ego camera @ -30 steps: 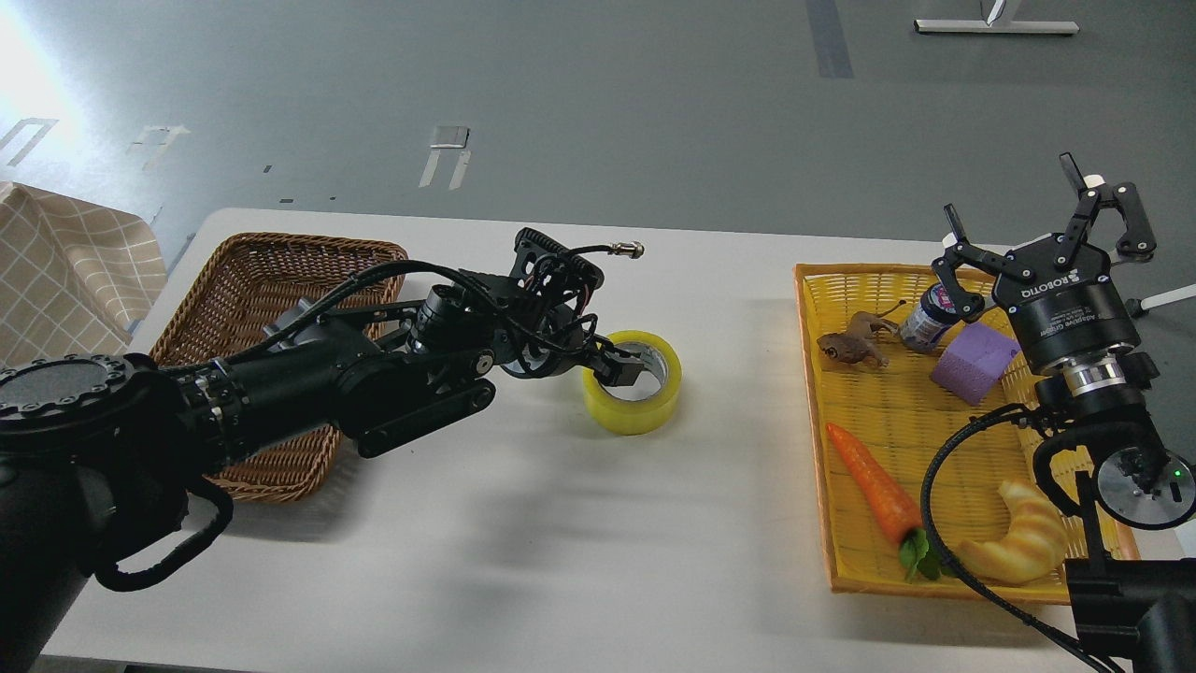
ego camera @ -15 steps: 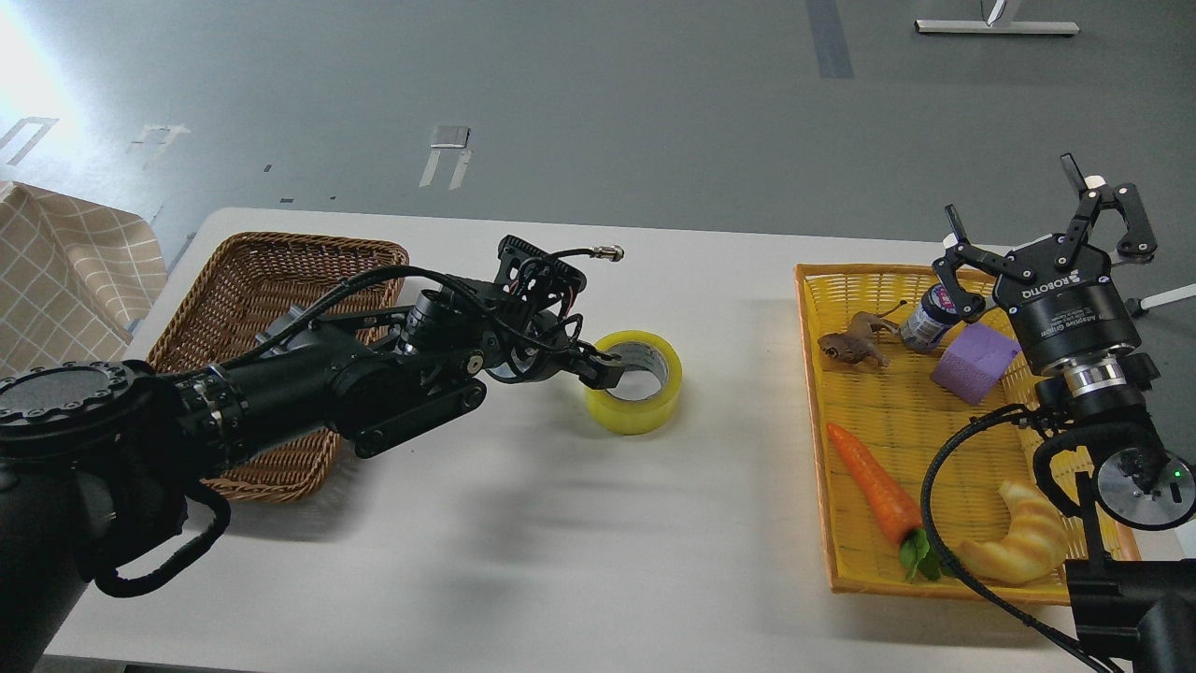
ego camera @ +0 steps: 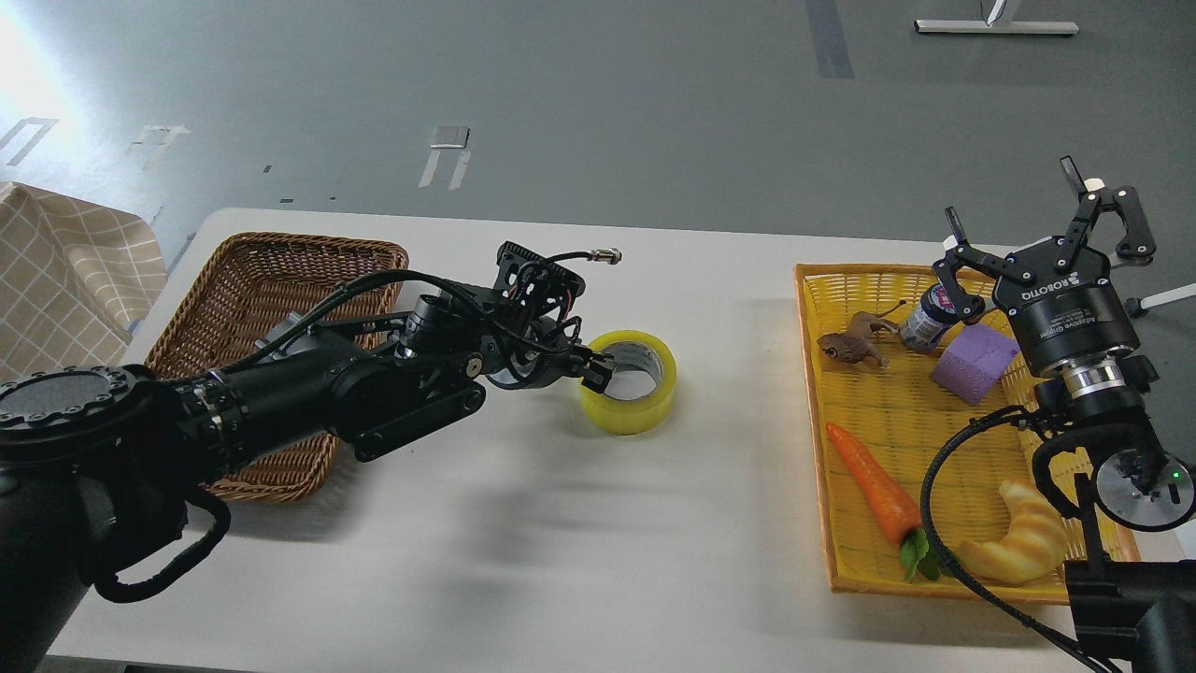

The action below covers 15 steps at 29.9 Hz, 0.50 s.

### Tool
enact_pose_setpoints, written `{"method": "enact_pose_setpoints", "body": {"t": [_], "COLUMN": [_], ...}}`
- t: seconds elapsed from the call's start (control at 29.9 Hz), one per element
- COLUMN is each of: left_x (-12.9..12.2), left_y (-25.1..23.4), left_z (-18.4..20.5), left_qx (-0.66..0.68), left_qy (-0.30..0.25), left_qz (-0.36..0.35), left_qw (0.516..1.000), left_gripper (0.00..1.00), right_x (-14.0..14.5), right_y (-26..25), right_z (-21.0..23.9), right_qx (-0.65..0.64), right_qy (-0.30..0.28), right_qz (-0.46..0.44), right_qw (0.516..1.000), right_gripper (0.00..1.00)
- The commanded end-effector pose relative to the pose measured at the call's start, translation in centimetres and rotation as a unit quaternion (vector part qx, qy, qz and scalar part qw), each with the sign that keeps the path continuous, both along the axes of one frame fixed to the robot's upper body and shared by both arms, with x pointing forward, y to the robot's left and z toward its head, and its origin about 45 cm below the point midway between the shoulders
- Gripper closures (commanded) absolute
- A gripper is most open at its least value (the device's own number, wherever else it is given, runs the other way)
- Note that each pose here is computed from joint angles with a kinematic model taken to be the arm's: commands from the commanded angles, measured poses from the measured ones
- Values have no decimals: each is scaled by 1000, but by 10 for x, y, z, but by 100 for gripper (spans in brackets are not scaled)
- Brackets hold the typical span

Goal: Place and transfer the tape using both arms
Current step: 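Grasp the tape roll by its rim with the left gripper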

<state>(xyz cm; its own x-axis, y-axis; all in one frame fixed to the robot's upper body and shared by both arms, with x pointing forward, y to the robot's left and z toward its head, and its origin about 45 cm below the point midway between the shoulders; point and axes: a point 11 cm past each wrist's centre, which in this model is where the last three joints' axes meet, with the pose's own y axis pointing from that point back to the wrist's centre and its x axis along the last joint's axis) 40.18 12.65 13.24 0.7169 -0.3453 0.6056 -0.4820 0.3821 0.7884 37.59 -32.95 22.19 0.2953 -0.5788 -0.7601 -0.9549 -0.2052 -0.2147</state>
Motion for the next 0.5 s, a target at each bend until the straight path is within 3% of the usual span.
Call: {"method": "enact_pose_setpoints", "body": {"t": [0.0,0.23,0.47], "left_x": [-2,0,24], "left_y": [0,-15,-25], "left_z": [-3,13,58], "left_qx": [-1,-43,-74], "left_qy": [5,10,-15], "left_qz": [-1,-17,-9], "left_qw": [1000,999,997], "left_gripper": [100,100,100], "right_x": [0,-2,-1], "right_y": [0,-1,0], "right_z": [-1,-3,0], "right_qx": [0,1,1], "right_qy": [1,4,0], "right_qz": [-1,-2,-1], "right_qw": [1000,1000,1000], "right_gripper": [2,2,2]}}
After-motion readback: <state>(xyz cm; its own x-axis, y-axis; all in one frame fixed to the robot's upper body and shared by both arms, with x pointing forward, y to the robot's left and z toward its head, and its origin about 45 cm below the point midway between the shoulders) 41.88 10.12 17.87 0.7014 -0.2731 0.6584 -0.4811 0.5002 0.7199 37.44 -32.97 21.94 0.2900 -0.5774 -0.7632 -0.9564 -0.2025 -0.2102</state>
